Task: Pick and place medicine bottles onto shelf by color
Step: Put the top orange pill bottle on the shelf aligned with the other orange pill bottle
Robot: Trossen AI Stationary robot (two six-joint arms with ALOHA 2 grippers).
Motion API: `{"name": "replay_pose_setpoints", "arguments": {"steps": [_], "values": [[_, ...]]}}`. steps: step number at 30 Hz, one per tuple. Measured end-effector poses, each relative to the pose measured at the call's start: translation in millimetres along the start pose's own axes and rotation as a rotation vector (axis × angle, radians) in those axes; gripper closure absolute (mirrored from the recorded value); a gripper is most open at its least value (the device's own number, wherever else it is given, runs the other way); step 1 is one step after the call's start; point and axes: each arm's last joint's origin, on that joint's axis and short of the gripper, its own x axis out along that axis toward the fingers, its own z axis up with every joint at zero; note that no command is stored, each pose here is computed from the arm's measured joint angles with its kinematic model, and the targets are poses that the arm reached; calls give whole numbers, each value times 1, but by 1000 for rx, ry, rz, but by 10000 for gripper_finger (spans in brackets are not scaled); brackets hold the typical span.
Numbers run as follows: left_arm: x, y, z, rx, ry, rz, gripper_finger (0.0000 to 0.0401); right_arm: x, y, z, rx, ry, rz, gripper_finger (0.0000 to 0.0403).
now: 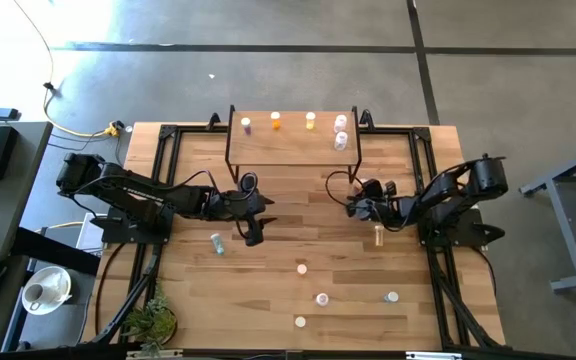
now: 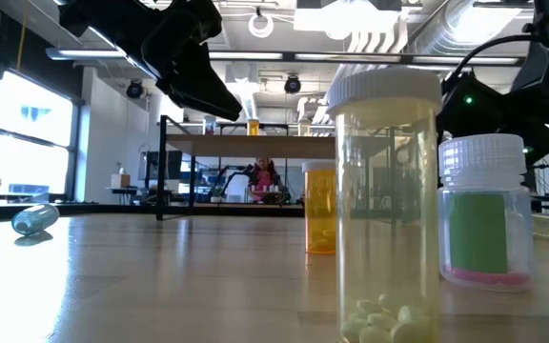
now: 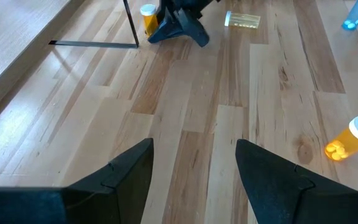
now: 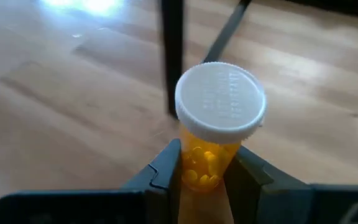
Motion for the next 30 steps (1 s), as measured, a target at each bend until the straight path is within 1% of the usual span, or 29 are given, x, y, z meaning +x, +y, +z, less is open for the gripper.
{"name": "replay_pose_setpoints", "arguments": {"steps": [7,9,15,17,20,30], "values": [[0,0,0,0,0,0,184,-18,9,0,55,58,143,326],[0,0,0,0,0,0,184,-22,10,1,69,82,168,326],[0,0,0,0,0,0,184,-32,25,13,84,150,288,326],[0,0,0,0,-1,0,184,-34,33,20,63,166,340,326],[0,0,1,-3,-9,-1,184,-37,48,34,22,151,411,326],[0,0,2,-7,-20,-2,184,-53,89,86,-179,-28,537,327]]}}
